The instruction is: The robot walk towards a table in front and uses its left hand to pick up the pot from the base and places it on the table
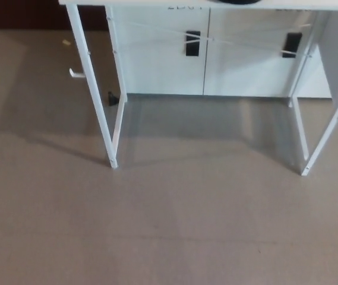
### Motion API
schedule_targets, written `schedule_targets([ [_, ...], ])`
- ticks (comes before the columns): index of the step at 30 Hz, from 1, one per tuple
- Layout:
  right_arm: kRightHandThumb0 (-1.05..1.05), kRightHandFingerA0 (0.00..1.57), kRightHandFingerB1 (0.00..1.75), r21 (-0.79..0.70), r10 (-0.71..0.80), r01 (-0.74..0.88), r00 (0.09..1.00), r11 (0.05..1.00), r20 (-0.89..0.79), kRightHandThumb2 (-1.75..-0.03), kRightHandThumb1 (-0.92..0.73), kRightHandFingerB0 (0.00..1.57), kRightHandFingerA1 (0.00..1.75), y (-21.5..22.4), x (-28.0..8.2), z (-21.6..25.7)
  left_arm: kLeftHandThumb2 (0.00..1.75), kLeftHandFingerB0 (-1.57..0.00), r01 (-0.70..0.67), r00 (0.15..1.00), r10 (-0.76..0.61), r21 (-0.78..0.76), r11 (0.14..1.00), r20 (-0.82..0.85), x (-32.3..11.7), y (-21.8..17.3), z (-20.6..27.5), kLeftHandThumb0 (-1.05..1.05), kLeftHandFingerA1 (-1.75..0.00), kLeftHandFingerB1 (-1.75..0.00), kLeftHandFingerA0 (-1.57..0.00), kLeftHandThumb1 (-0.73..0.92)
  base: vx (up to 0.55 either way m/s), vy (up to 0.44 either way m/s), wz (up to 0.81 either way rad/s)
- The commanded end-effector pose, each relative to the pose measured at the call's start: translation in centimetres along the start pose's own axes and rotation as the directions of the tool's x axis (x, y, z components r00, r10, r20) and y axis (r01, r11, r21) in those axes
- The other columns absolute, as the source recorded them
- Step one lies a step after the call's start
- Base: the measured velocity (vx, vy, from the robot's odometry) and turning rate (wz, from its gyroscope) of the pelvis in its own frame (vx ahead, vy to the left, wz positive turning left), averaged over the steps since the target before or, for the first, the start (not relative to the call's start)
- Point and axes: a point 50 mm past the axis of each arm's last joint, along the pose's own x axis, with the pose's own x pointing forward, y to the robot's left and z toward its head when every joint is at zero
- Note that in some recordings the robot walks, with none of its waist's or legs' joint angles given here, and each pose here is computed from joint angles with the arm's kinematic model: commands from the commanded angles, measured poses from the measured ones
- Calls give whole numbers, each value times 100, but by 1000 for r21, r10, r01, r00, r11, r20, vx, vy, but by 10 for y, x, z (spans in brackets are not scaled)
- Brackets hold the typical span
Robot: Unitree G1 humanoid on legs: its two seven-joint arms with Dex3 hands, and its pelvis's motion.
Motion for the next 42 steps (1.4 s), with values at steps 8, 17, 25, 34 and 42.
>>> schedule_targets([
  [8,-24,54,35,-30,-2,2,1000,1000,-13,-56,-56,34,43,0,-3,-6,55,-31,-26,1000,26,59,998,7,-4,8,0,-15,-36,-31,-38,50,335,129,-4],
  [17,-27,49,35,-30,-9,8,1000,1000,-18,-56,-56,34,42,0,-3,-5,54,-33,-50,999,48,156,986,12,-5,8,1,-21,-36,-32,-40,47,271,92,-1],
  [25,-28,48,35,-5,-10,10,1000,1000,-27,-56,-56,34,41,0,-4,-8,58,-32,-60,998,61,173,983,-3,-6,9,-3,-30,-38,-35,-38,42,212,-244,12],
  [34,-26,49,36,-21,-6,6,1000,1000,-13,-56,-56,35,42,0,-4,-7,60,-26,-64,998,65,168,984,0,19,-10,16,-29,-39,-34,-30,45,65,-79,-2],
  [42,-27,50,36,-24,-7,6,1000,1000,-12,-57,-57,35,42,-1,-3,-5,59,-26,-70,998,70,159,985,6,21,-11,18,-26,-38,-34,-29,46,142,60,-1],
])
